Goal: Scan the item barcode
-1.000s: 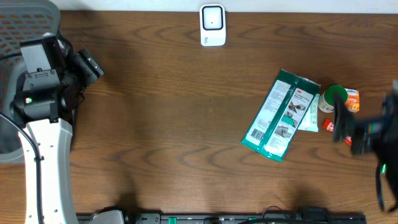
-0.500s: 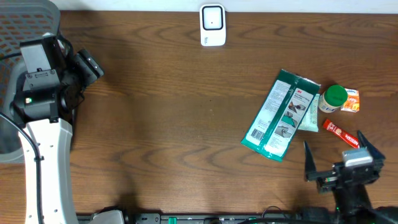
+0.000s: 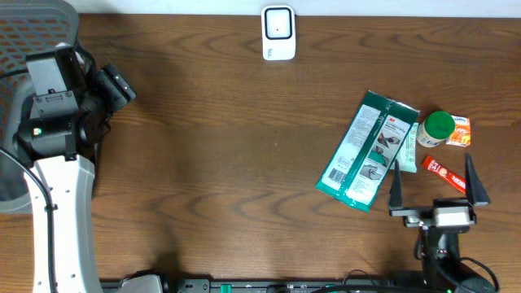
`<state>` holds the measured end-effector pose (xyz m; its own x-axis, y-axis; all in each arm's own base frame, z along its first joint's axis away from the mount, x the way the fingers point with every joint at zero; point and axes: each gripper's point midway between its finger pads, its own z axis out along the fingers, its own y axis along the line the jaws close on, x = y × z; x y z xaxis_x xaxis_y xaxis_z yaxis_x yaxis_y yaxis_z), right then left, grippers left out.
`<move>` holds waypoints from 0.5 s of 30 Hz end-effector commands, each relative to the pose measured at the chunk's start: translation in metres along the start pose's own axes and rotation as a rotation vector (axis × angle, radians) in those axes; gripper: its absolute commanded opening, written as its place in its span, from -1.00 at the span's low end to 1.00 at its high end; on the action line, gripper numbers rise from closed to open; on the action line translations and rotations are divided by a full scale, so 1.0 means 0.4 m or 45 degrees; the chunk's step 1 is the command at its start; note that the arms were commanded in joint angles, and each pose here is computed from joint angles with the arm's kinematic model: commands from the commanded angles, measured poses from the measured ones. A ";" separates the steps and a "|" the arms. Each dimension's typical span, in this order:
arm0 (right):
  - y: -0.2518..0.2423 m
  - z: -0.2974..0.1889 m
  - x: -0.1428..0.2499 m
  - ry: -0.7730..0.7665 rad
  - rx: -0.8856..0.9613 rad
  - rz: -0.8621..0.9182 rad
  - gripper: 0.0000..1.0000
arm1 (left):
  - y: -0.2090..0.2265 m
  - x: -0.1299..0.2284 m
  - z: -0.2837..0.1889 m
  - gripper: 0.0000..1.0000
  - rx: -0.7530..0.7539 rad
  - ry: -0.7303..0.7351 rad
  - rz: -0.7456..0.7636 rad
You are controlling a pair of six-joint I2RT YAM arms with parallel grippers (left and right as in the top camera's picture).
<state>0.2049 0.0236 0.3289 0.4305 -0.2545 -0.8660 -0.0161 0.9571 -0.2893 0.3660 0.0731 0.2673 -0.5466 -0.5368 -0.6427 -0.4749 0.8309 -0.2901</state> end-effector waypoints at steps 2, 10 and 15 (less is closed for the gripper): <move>0.018 -0.004 0.086 0.019 0.016 0.069 0.98 | 0.006 -0.008 0.003 0.68 -0.014 -0.009 -0.003; 0.043 -0.027 0.269 0.284 0.051 0.258 0.99 | 0.006 -0.008 0.003 0.68 -0.014 -0.009 -0.003; 0.084 -0.072 0.396 0.571 -0.001 0.284 0.98 | 0.006 -0.008 0.003 0.68 -0.014 -0.009 -0.003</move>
<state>0.2466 0.0114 0.1829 0.0380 -0.1097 -0.9932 -0.0640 0.9916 -0.1120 0.3660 0.0731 0.2673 -0.5464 -0.5367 -0.6430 -0.4748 0.8309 -0.2902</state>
